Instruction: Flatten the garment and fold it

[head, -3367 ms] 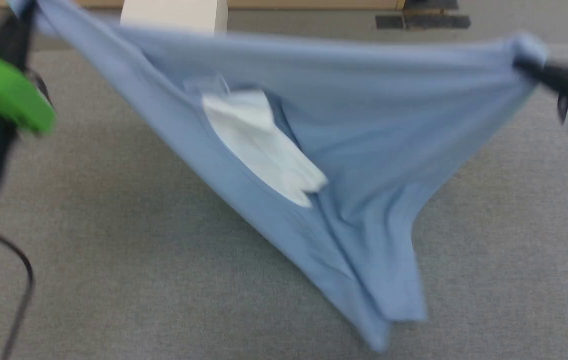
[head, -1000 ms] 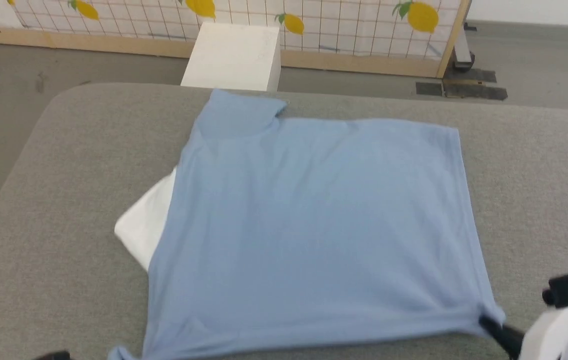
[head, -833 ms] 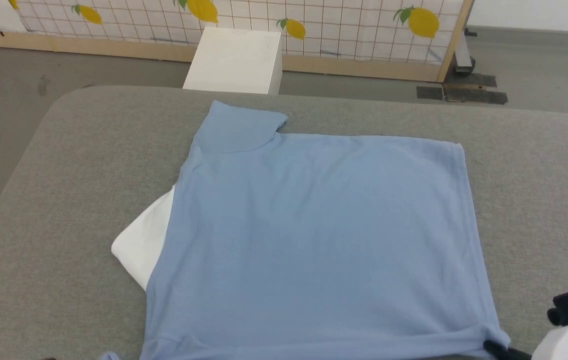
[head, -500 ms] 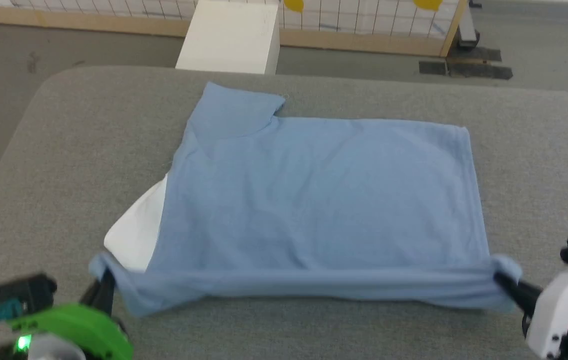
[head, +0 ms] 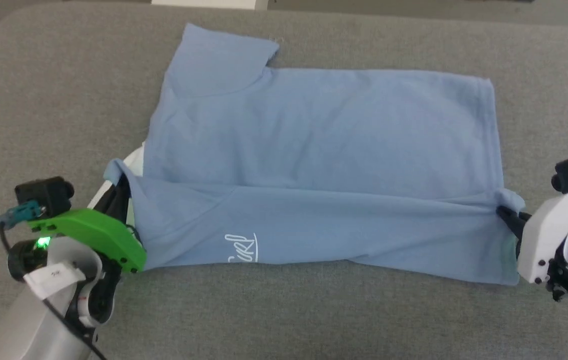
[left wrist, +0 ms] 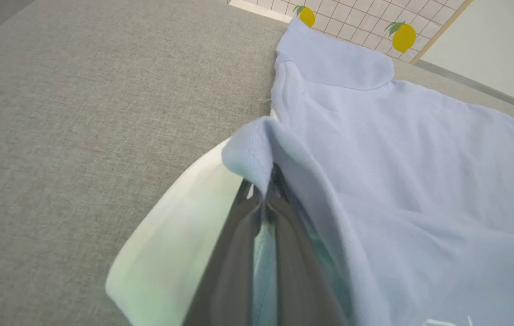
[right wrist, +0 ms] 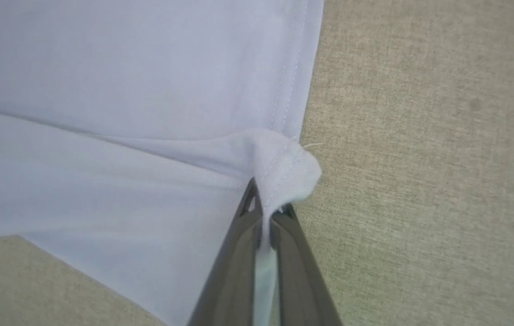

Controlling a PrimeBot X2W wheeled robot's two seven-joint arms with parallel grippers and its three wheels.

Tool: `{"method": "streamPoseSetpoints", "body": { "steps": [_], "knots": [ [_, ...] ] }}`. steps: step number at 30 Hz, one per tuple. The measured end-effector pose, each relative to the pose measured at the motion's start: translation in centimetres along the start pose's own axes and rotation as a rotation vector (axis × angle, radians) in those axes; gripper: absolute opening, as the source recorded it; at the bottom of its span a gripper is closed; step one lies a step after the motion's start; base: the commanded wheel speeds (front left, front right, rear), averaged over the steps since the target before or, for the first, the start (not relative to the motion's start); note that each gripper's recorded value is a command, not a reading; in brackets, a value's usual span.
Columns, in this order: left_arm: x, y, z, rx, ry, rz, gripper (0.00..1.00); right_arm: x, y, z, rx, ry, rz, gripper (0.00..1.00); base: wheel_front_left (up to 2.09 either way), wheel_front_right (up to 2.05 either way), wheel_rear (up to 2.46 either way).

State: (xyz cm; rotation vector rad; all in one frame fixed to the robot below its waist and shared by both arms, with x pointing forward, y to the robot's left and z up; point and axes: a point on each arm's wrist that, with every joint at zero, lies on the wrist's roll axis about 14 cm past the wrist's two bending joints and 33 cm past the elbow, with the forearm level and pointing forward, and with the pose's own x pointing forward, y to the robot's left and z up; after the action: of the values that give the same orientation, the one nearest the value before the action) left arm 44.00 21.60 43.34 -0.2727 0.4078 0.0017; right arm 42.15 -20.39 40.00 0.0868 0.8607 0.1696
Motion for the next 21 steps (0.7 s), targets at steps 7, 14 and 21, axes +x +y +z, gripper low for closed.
{"method": "streamPoseSetpoints", "body": {
  "steps": [7,14,21],
  "knots": [
    [2.1,1.0,-3.3,0.023,0.088,0.017,0.0,2.2,0.1,-1.8,-0.005,0.114,0.014,0.0,0.0,0.0,0.0],
    [2.1,1.4,-1.6,0.034,0.01,0.029,1.0,1.7,0.7,-0.6,0.037,0.054,0.046,1.0,0.0,0.0,0.0],
    [0.0,2.7,3.3,0.105,-0.125,0.078,1.0,-0.8,0.4,1.2,0.057,-0.073,0.038,1.0,0.0,0.0,0.0]
  ]
}}
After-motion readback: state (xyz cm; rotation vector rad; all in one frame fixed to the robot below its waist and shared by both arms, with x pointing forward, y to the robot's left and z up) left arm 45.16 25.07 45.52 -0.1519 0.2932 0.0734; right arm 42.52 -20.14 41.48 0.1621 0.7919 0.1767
